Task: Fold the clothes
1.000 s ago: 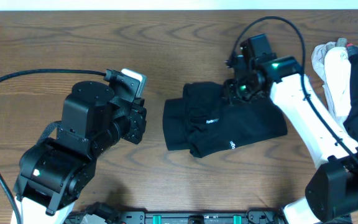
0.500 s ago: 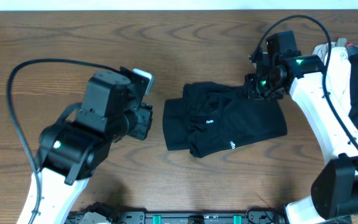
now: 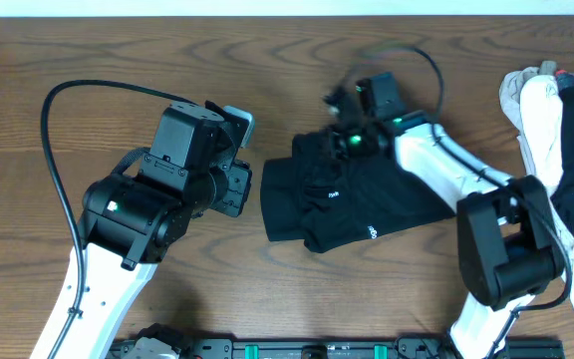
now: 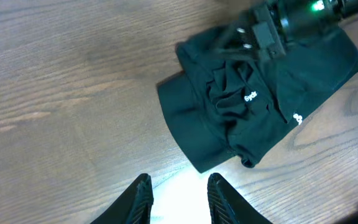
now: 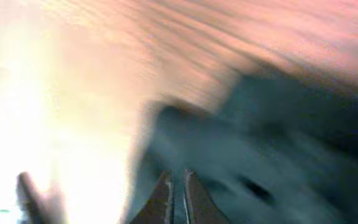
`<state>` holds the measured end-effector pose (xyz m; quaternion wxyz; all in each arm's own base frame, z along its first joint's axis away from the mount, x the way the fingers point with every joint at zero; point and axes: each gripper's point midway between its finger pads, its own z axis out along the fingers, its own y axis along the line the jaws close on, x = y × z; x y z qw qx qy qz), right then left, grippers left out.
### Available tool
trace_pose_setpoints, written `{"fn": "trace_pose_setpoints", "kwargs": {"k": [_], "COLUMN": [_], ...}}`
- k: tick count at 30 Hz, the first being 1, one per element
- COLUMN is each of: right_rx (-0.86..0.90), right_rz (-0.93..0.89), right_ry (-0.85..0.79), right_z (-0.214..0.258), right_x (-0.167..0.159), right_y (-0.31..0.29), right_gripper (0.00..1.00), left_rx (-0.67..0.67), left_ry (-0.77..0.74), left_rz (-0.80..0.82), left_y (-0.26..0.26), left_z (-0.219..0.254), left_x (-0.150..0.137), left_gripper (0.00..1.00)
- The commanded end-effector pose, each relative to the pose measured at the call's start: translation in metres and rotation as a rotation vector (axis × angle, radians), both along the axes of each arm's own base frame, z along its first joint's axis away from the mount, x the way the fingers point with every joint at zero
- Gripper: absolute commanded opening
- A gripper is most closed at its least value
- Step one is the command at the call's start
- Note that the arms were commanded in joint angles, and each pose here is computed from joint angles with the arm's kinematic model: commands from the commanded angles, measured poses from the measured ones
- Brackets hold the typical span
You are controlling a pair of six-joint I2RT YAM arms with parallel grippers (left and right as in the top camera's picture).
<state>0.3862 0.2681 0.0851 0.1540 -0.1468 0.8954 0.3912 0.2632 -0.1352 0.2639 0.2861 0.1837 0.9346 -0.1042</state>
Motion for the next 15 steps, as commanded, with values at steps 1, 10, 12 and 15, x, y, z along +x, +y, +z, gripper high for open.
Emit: {"fn": "trace_pose_setpoints", "kwargs": {"k": [1,10,12,15], "right_rx": [0.164,-0.332,-0.366,-0.383], "right_rz": [0.094,-0.309,-0.326,-0.328], "right_ry": [-0.011,0.091,0.135,0.188], "right_z": [0.045,0.011,0.005,-0.009], "right_x": [-0.011,0.004,-0.003,-0.011], "right_y": [0.021,-0.129,-0.146,-0.152], "right_gripper": [0.05,0.09,0.08,0.06], "left_rx": [0.009,0.035,0.041,0.052], "left_ry": [-0.005,0.053,0.065,0.088], "left_rz": [0.013,0.013,0.012,0.012], "left_y": [0.003,0.004,0.003,0.002], "left_z": [0.002,-0.012,-0.016,-0.023], "left_x": [0.001,-0.001,0.001,0.005], "left_gripper": [0.33,0.4,0.4,0.4]}}
